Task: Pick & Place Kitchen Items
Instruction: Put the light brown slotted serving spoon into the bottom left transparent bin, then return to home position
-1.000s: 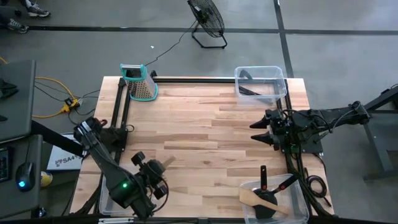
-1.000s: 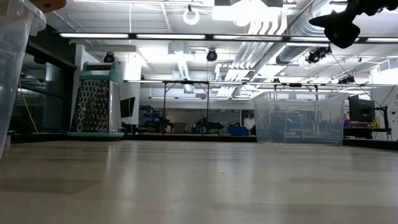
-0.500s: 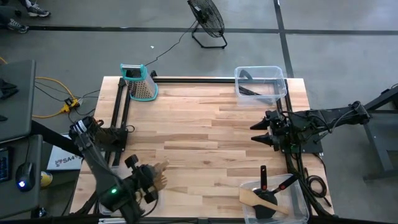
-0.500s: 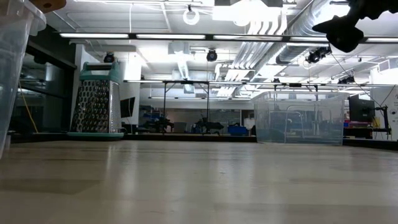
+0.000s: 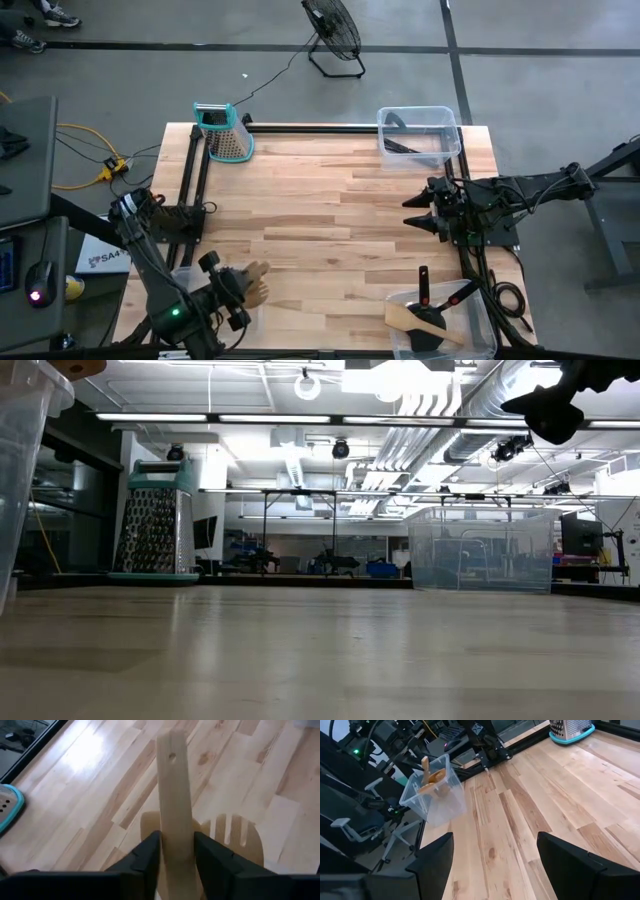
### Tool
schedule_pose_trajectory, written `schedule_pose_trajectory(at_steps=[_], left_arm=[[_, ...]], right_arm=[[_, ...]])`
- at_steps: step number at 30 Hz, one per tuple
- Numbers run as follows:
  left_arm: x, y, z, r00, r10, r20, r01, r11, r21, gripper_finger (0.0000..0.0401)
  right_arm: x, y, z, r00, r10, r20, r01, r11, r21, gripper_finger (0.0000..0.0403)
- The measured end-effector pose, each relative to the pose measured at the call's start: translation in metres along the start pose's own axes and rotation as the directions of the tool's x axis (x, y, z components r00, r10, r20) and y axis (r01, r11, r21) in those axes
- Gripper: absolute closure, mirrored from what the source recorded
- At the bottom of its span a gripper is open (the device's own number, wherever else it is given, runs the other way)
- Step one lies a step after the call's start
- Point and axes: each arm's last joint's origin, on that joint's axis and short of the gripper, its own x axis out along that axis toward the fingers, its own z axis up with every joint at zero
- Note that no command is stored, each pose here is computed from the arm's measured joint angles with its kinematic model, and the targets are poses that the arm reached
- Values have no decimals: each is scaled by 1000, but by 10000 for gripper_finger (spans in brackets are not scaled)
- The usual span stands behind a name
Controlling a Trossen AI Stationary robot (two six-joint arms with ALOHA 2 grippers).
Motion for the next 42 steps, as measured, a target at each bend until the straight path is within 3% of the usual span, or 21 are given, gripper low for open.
schedule_pose_trajectory(at_steps=[6,10,15,21,28,34,38,42], left_arm=[[0,0,0,1000,0,2,0,1000,3,195],[0,0,7,1000,-3,10,4,999,-44,167],[-7,2,39,993,-21,117,35,993,-114,171],[-4,13,99,978,1,208,36,984,-175,184],[22,30,183,961,-72,266,92,994,-63,188],[64,61,248,922,-256,291,252,966,53,188],[90,86,270,910,-257,325,246,966,74,188],[102,106,275,928,-194,319,170,980,100,188]], right_arm=[[0,0,0,1000,10,-6,-10,1000,0,125],[0,0,-1,1000,17,-18,-17,1000,-2,125],[-1,-1,-3,999,2,-42,-2,1000,-7,125],[-1,-1,-3,998,27,-52,-27,1000,-5,125],[-1,1,0,999,42,-22,-43,999,-30,125],[-1,4,5,998,43,54,-43,999,-3,125],[-9,3,6,995,67,70,-65,997,-30,125],[-27,5,9,973,207,100,-191,971,-146,125]])
